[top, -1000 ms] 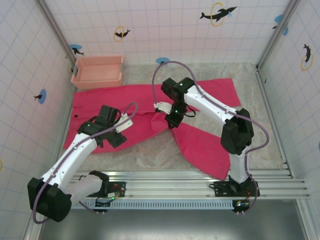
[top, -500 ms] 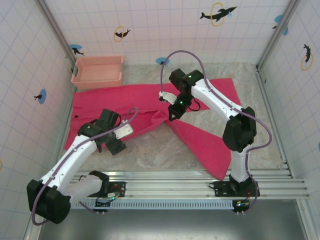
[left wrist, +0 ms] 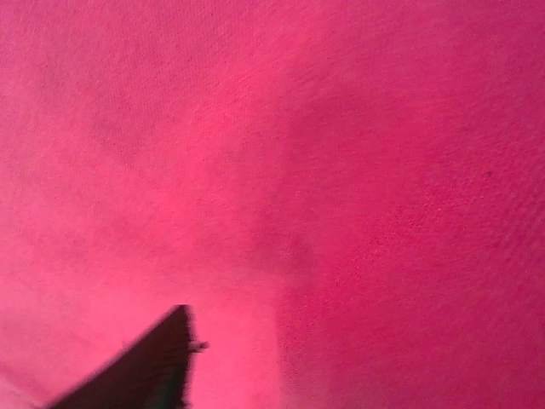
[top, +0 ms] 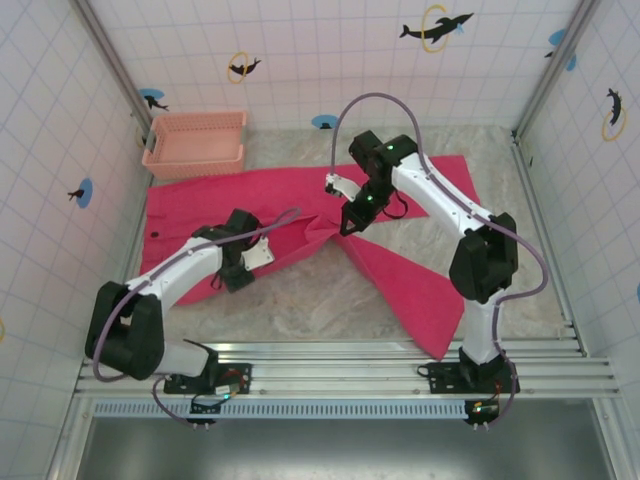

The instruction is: Roll up the long pants

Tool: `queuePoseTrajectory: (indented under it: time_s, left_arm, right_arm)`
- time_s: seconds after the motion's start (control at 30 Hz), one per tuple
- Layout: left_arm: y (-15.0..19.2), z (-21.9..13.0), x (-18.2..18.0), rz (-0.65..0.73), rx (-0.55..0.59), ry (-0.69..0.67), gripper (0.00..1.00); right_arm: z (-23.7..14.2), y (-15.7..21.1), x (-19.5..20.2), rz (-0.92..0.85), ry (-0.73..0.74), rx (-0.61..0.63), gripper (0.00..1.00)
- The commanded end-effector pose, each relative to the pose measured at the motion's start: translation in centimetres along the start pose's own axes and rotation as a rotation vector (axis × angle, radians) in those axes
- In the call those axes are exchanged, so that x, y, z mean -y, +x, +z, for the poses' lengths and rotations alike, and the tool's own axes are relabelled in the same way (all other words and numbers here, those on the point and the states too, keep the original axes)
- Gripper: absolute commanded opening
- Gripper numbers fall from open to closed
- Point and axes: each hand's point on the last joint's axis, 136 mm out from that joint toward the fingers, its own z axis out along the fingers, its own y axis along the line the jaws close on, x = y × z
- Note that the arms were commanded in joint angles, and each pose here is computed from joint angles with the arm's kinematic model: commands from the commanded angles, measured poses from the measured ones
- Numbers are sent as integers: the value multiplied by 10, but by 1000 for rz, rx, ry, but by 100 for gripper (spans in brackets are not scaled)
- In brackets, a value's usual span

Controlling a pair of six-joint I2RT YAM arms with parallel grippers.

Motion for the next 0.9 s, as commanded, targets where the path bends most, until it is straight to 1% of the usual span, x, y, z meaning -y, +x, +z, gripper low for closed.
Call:
queuePoseTrajectory:
  time_s: [0.0,0.13,0.27,0.33,0.4,0.43,0.57,0.63,0.73,0.8,0.87]
  left_arm:
    - [-7,-14,-41,-41,-30,-157,0]
    - [-16,-43,-72,-31,-2,-225,0]
    - [-28,-75,-116,-10,33,-289,0]
    - [-38,-85,-138,-7,59,-320,0]
    - [-51,-87,-158,15,70,-338,0]
    - [-60,-89,-167,27,95,-337,0]
    - [-95,-72,-200,26,156,-288,0]
    - [-109,-57,-213,23,160,-262,0]
    - [-125,-31,-240,4,138,-262,0]
    - [-135,-20,-259,-33,137,-283,0]
    - [-143,-13,-267,-54,163,-266,0]
  right_arm:
    - [-21,3,-2,-13,18,46,0]
    - [-20,14,11,11,38,10,0]
    - [-20,15,28,44,46,-2,0]
    - [-22,8,38,57,50,6,0]
    - [-25,-4,50,72,57,24,0]
    - [-25,-9,56,78,54,33,0]
    - [-20,-33,88,104,69,68,0]
    - [-18,-43,106,105,98,81,0]
    - [-6,-57,141,114,148,90,0]
    - [-3,-69,160,113,185,124,0]
    - [0,-81,180,115,223,167,0]
